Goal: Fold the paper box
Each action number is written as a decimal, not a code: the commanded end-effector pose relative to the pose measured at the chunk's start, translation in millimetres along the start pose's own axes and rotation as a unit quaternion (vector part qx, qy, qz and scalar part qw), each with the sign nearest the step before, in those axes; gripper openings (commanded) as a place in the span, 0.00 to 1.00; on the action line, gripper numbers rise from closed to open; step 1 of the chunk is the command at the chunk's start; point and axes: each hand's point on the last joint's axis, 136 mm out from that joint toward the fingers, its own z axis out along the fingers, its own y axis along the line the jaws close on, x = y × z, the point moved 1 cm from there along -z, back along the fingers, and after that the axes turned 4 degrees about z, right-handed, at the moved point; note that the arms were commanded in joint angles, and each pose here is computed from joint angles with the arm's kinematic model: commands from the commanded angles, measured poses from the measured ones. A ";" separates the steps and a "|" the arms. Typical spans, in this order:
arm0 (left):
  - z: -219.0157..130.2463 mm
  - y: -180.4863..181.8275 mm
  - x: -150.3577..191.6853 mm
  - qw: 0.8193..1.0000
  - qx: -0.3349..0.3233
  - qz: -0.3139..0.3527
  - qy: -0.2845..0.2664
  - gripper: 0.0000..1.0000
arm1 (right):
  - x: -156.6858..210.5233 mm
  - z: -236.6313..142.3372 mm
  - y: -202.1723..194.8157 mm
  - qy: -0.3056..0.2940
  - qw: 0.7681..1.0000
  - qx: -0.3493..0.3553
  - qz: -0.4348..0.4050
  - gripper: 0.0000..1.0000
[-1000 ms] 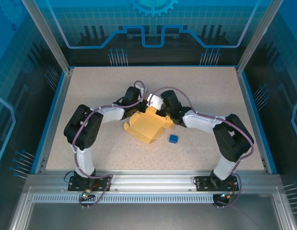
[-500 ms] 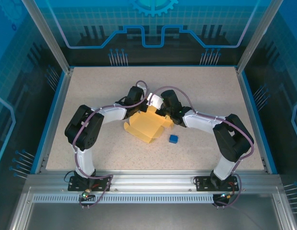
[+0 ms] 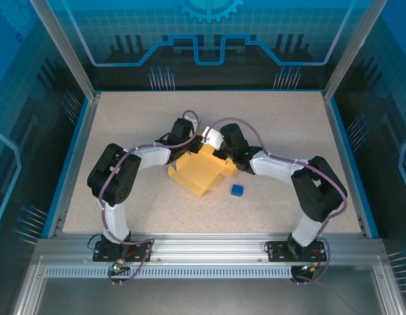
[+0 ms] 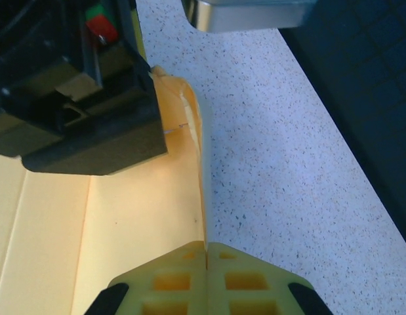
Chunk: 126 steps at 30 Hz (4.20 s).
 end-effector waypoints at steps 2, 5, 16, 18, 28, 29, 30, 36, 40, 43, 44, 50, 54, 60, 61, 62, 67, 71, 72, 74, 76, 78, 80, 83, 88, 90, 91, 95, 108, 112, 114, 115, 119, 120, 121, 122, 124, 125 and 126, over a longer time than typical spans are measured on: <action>-15.9 8.0 -14.4 1.000 0.008 -0.001 -0.029 0.44 | 14.7 -7.5 -10.4 0.028 0.999 0.016 0.019 0.04; -19.3 3.4 -7.8 0.999 0.024 0.005 -0.024 0.48 | 15.9 -7.6 -12.9 0.029 0.999 0.020 0.024 0.05; -23.1 -8.2 17.7 0.998 0.064 0.021 -0.007 0.59 | 13.5 -6.9 -17.5 0.026 0.999 0.024 0.029 0.04; -19.9 -8.5 20.7 0.998 0.066 0.021 0.002 0.59 | 11.9 -7.0 -16.7 0.023 0.999 0.019 0.029 0.04; -3.3 -7.1 21.5 0.997 0.065 0.027 0.029 0.57 | 8.8 -10.4 -10.6 0.012 1.000 -0.002 0.025 0.04; -1.8 -7.3 21.9 0.997 0.065 0.027 0.031 0.57 | 7.4 -11.0 -10.3 0.010 1.000 -0.004 0.025 0.04; -0.7 -7.4 22.8 0.997 0.065 0.026 0.034 0.57 | 7.5 -10.9 -10.2 0.009 1.000 -0.005 0.025 0.04; 6.4 -7.4 29.3 0.996 0.066 0.024 0.047 0.55 | 6.3 -10.8 -10.6 0.009 1.000 -0.008 0.023 0.05; 10.9 -6.7 29.6 0.996 0.065 0.021 0.048 0.53 | 6.1 -11.5 -10.3 0.008 1.000 -0.010 0.023 0.04; 14.2 -7.7 31.0 0.996 0.067 0.019 0.054 0.51 | 6.6 -11.6 -10.0 0.009 1.000 -0.010 0.024 0.05; 14.6 -7.6 31.4 0.996 0.068 0.018 0.054 0.50 | 6.4 -11.8 -10.1 0.009 1.000 -0.010 0.024 0.05; 17.2 -5.1 33.2 0.997 0.060 0.011 0.056 0.42 | 7.3 -11.8 -8.7 0.009 1.000 -0.013 0.027 0.05; 17.9 -0.7 31.8 0.998 0.045 0.001 0.054 0.36 | 8.3 -10.9 -7.1 0.010 0.999 -0.015 0.030 0.05; 18.6 9.9 29.8 0.999 0.009 -0.027 0.046 0.27 | 8.1 -12.1 -7.9 0.009 0.999 -0.014 0.033 0.05; 18.7 10.5 29.4 0.998 0.006 -0.034 0.044 0.25 | 8.1 -12.1 -7.7 0.009 0.999 -0.014 0.034 0.05; 18.8 12.5 28.2 0.998 0.000 -0.042 0.041 0.24 | 8.1 -12.3 -7.4 0.009 0.999 -0.015 0.034 0.05; 17.9 21.2 27.0 0.997 -0.037 -0.061 0.036 0.20 | 8.9 -12.6 -5.0 0.007 0.999 -0.019 0.039 0.04; 17.4 22.0 27.2 0.996 -0.064 -0.055 0.037 0.18 | 10.2 -11.6 -3.2 0.007 0.999 -0.022 0.046 0.05; 17.4 20.1 27.4 0.996 -0.062 -0.054 0.036 0.18 | 10.5 -10.9 -3.3 0.008 0.999 -0.021 0.047 0.05; 16.5 15.5 25.7 0.997 -0.053 -0.052 0.032 0.18 | 11.4 -10.0 -4.8 0.010 0.999 -0.015 0.049 0.05; 14.4 10.2 22.2 0.998 -0.035 -0.051 0.022 0.20 | 12.2 -9.5 -8.4 0.013 0.999 -0.005 0.050 0.05; 10.6 2.4 17.7 0.999 -0.008 -0.047 0.010 0.23 | 12.2 -9.6 -12.4 0.015 0.999 0.002 0.052 0.04; 6.7 -4.4 14.4 0.999 0.015 -0.043 0.000 0.27 | 13.0 -10.2 -15.5 0.015 0.998 0.007 0.055 0.05; 0.0 -12.7 9.7 0.998 0.041 -0.036 -0.015 0.36 | 12.9 -10.8 -18.2 0.014 0.998 0.011 0.058 0.04; -12.0 -21.1 1.4 0.997 0.068 -0.016 -0.030 0.45 | 14.9 -11.6 -21.4 0.018 0.998 0.020 0.056 0.05; -18.5 -24.4 -2.4 0.996 0.077 -0.006 -0.037 0.50 | 15.0 -12.4 -22.8 0.018 0.998 0.024 0.055 0.05; -21.3 -24.9 -4.1 0.996 0.079 -0.003 -0.040 0.52 | 15.1 -12.4 -23.8 0.018 0.998 0.026 0.054 0.05; -36.4 -23.3 -12.1 0.995 0.080 -0.005 -0.062 0.58 | 11.1 -14.0 -28.2 0.014 0.998 0.035 0.048 0.04; -80.2 47.5 -28.2 0.981 0.070 -0.153 -0.096 0.62 | -18.6 -12.2 -29.5 -0.017 0.997 0.062 -0.043 0.04; -86.6 57.1 -30.7 0.976 0.065 -0.180 -0.098 0.66 | -27.6 -4.7 -20.3 -0.020 0.995 0.067 -0.076 0.03; -89.3 57.4 -31.9 0.975 0.066 -0.185 -0.101 0.69 | -32.5 -1.2 -14.6 -0.022 0.993 0.068 -0.094 0.03; -89.8 56.9 -32.6 0.975 0.069 -0.187 -0.101 0.70 | -33.0 0.2 -10.8 -0.021 0.992 0.065 -0.103 0.03; -86.3 48.9 -37.1 0.970 0.115 -0.193 -0.094 0.73 | -44.8 4.8 -0.8 -0.041 0.987 0.074 -0.135 0.04; -85.0 48.2 -38.7 0.966 0.129 -0.202 -0.092 0.73 | -46.0 6.6 3.9 -0.044 0.985 0.075 -0.147 0.04; -83.8 47.8 -39.6 0.963 0.140 -0.211 -0.091 0.73 | -47.2 7.9 6.3 -0.046 0.984 0.078 -0.155 0.04; -82.6 46.6 -41.0 0.959 0.153 -0.219 -0.092 0.73 | -47.8 9.8 9.4 -0.047 0.982 0.079 -0.165 0.04; -78.9 43.5 -43.0 0.953 0.174 -0.231 -0.087 0.73 | -46.7 14.3 14.8 -0.044 0.978 0.083 -0.184 0.05; -76.0 41.3 -42.3 0.951 0.182 -0.235 -0.080 0.73 | -47.2 15.9 16.2 -0.043 0.977 0.087 -0.192 0.05; -73.1 40.3 -42.2 0.949 0.188 -0.242 -0.075 0.73 | -46.4 18.1 17.8 -0.040 0.975 0.090 -0.200 0.05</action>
